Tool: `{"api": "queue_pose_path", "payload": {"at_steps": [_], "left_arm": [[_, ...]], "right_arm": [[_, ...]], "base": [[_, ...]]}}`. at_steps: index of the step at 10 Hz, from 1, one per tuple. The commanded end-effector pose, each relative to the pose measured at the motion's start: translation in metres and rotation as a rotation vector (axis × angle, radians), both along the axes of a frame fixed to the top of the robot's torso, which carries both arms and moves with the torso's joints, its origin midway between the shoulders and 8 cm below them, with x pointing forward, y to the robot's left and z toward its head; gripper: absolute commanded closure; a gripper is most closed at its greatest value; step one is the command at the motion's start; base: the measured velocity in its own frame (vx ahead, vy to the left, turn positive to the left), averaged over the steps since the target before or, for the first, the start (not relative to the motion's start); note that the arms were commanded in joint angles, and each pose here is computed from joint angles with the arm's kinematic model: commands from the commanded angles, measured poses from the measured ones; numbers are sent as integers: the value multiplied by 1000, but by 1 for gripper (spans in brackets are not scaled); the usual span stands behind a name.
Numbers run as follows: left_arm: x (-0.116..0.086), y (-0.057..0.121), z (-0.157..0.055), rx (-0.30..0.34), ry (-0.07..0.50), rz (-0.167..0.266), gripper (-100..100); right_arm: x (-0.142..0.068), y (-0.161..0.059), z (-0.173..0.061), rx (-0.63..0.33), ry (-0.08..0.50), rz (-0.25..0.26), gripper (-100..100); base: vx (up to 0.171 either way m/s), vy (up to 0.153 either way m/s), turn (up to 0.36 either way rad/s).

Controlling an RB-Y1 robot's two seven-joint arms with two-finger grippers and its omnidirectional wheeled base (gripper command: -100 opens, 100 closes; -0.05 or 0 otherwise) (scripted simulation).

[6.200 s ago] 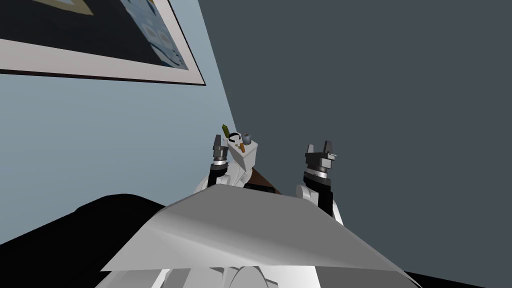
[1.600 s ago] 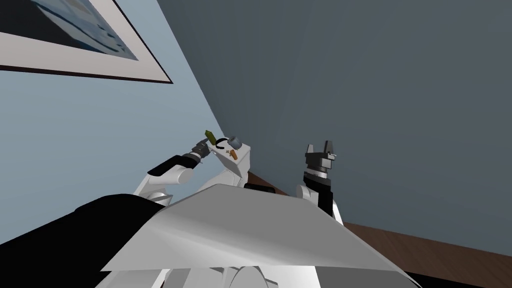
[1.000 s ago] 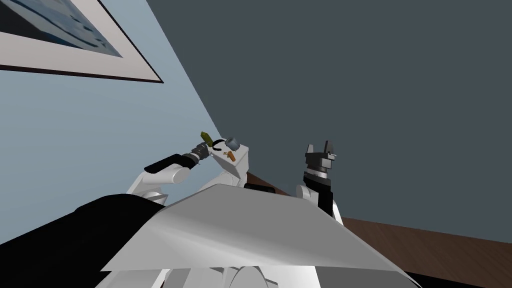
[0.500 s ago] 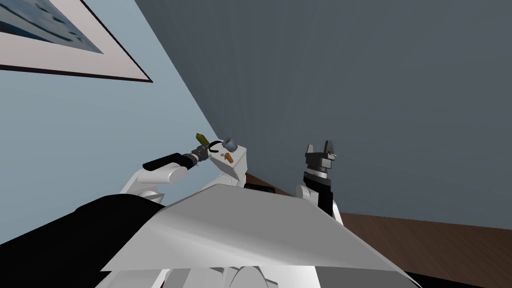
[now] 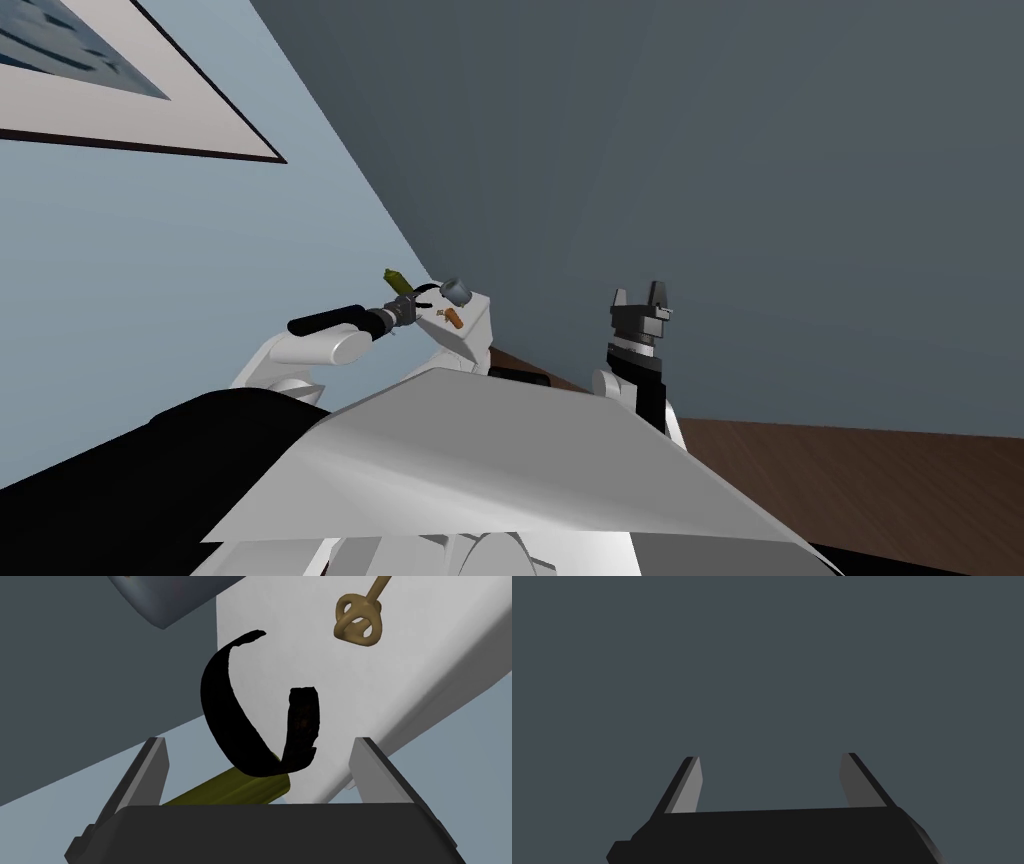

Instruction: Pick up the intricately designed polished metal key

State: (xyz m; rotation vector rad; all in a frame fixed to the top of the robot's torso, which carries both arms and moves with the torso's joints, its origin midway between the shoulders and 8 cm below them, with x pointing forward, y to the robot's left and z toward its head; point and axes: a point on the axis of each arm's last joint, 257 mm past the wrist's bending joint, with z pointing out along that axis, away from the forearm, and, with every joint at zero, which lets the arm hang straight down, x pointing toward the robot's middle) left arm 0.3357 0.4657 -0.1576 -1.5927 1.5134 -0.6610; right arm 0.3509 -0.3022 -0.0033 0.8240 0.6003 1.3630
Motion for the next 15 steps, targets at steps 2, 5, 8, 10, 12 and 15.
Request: {"api": "queue_pose_path", "payload": {"at_steps": [2, 5, 8, 10, 12, 15], "left_arm": [[-10, 0, -9, -16, 75, 5, -100], [-22, 0, -21, -26, 151, 13, -100], [-35, -1, -32, -34, 233, 22, -100], [-43, -2, -37, -36, 278, 25, -100], [-51, -4, -42, -37, 328, 30, -100], [-67, -5, -51, -38, 407, 42, -100]], "right_arm": [[0, 0, 0, 0, 0, 0, 0], [0, 0, 0, 0, 0, 0, 0], [0, 0, 0, 0, 0, 0, 0], [0, 0, 0, 0, 0, 0, 0], [0, 0, 0, 0, 0, 0, 0], [0, 0, 0, 0, 0, 0, 0]], "base": [[19, -4, -108], [13, -3, -49], [19, -4, -99], [12, -5, -40], [20, -7, -110], [20, -7, -69]]}}
